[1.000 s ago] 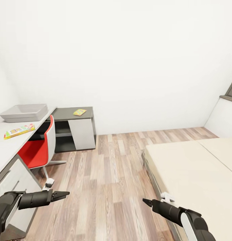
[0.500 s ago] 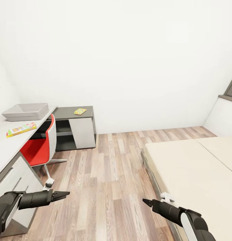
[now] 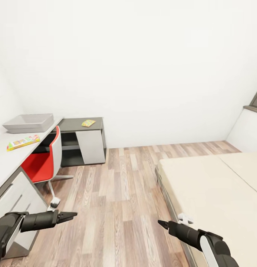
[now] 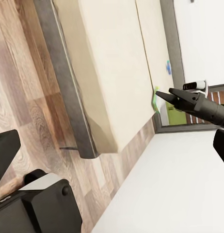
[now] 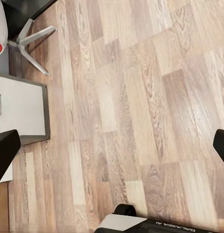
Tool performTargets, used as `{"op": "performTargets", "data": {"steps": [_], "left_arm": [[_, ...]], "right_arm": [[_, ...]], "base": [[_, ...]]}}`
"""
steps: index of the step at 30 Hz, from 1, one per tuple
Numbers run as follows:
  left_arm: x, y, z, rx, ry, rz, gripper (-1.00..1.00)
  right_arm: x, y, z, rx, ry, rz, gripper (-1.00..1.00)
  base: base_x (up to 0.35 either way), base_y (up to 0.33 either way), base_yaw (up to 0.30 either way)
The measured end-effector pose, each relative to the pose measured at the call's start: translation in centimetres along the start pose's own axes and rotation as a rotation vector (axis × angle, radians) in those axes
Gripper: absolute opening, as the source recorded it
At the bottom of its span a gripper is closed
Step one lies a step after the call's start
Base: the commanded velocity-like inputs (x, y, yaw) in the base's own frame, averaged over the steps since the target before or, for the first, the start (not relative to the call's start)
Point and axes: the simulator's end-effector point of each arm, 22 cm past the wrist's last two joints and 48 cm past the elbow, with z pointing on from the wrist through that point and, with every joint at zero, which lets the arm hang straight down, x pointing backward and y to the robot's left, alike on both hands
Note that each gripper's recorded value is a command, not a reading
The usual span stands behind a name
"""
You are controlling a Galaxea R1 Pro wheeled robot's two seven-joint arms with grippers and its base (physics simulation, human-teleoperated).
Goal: Put all the toys in the child's room - the three board games (two on the bed and one on the table), the two jigsaw puzzles on the table, and the tennis ball on the table - inside the toy box on the table in the child's room.
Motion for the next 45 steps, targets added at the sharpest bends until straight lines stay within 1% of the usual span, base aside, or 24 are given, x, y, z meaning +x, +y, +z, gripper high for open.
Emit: {"op": "performTargets", "data": {"steps": [6, 11, 18, 23, 33, 45], "left_arm": [[0.03, 0.01, 0.01, 0.000, 0.001, 0.000, 1.00], [0.02, 0.01, 0.00, -0.001, 0.001, 0.000, 1.00], [-0.01, 0.00, 0.01, 0.000, 0.000, 0.000, 1.00], [-0.01, 0.01, 0.02, 0.000, 0.000, 0.000, 1.00], [-0.01, -0.04, 0.00, 0.001, 0.000, 0.000, 1.00], [-0.02, -0.03, 0.02, 0.002, 0.000, 0.000, 1.00]], "right_arm": [[0.00, 0.03, 0.00, -0.001, 0.000, 0.000, 1.00], [0.00, 0.03, 0.00, -0.001, 0.000, 0.000, 1.00], [-0.02, -0.02, -0.01, 0.000, 0.000, -0.001, 1.00], [-0.01, -0.02, 0.02, 0.000, 0.000, -0.001, 1.00], [-0.04, 0.03, -0.03, -0.003, -0.001, 0.001, 1.00], [-0.04, 0.03, -0.03, -0.004, 0.000, 0.002, 1.00]], "base": [[0.000, -0.203, 0.246], [0.000, -0.086, 0.239], [-0.016, -0.018, 0.059], [-0.153, -0.094, 0.021], [-0.053, -0.032, 0.170], [-0.054, -0.001, 0.020]]}}
